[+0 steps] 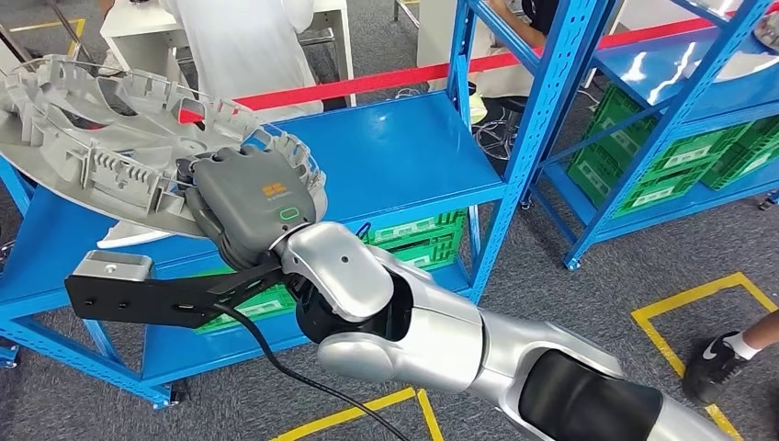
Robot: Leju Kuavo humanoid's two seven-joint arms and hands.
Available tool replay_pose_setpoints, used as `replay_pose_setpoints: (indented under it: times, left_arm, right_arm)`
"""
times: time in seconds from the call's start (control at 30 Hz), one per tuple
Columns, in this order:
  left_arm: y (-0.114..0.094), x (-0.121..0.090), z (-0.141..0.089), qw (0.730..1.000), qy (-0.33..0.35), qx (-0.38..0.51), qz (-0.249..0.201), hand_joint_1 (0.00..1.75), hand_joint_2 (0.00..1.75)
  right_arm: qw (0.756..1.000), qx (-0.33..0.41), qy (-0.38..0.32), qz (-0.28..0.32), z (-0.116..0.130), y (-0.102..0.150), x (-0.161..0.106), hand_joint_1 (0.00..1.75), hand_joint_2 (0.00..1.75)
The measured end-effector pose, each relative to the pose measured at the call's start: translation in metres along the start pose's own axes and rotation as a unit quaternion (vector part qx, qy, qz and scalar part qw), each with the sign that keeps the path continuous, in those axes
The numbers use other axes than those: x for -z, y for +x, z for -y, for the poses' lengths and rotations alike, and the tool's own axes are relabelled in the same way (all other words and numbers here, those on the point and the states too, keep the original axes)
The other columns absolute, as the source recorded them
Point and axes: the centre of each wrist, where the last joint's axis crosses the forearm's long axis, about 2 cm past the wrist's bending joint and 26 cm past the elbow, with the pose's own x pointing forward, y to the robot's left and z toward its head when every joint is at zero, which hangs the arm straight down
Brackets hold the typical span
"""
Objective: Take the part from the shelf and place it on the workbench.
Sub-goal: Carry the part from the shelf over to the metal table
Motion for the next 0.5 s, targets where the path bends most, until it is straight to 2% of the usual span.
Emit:
replay_pose_setpoints:
  times: [0.17,0.5]
  left_arm:
    - [0.001,0.0,0.002,1.0,-0.007,0.009,0.008,0.0,1.75]
    - [-0.001,0.0,-0.002,1.0,-0.011,0.022,0.014,0.0,1.75]
  right_arm:
    - [1.0,-0.002,-0.004,0.0,0.001,-0.001,0.0,1.75,1.75]
    - [0.999,-0.023,-0.016,-0.018,-0.001,-0.022,-0.002,1.75,1.75]
